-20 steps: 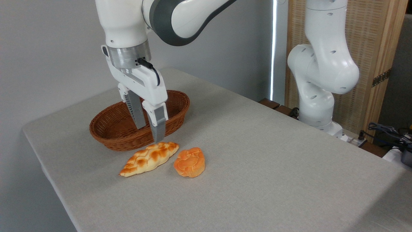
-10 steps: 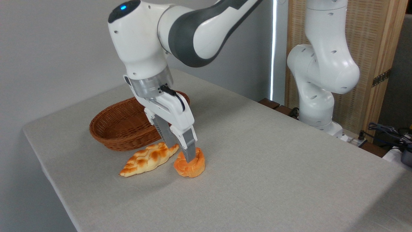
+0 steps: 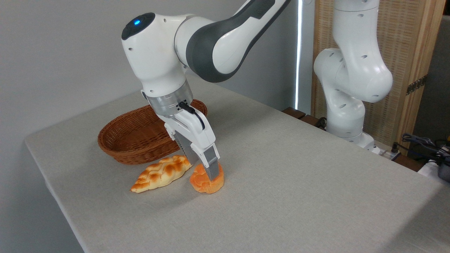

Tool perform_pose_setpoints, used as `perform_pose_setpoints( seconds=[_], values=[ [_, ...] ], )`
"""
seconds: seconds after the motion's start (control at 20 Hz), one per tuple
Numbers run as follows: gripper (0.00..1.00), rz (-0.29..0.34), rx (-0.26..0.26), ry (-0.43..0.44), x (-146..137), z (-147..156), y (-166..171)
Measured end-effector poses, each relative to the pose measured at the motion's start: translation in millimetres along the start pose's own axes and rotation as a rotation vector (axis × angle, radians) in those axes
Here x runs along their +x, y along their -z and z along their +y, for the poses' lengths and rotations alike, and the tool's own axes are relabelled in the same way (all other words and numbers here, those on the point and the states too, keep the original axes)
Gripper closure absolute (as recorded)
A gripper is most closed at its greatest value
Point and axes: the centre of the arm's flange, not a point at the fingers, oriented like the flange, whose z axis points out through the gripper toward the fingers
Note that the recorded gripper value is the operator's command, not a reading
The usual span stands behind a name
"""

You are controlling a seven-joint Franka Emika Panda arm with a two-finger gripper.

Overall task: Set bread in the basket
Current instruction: 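Lower the gripper around the orange bun and close on it, then lift the orange bun and carry it over the wicker basket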

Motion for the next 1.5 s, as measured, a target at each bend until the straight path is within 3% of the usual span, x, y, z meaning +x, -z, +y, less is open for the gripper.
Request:
perform_pose_setpoints(
  seconds=[0.7, 0.95, 1.0, 1.5],
  values=[
    [0.01, -0.041, -0.026, -0.010, 9.5, -5.3, -28.6],
    [0.54, -0.043, -0.027, -0.037, 10.4, -4.6, -29.4],
    [0.59, -0.043, -0.027, -0.042, 10.4, -4.6, -29.4],
    [0.61, -0.042, -0.027, -0.055, 10.6, -4.5, -29.2]
  ],
)
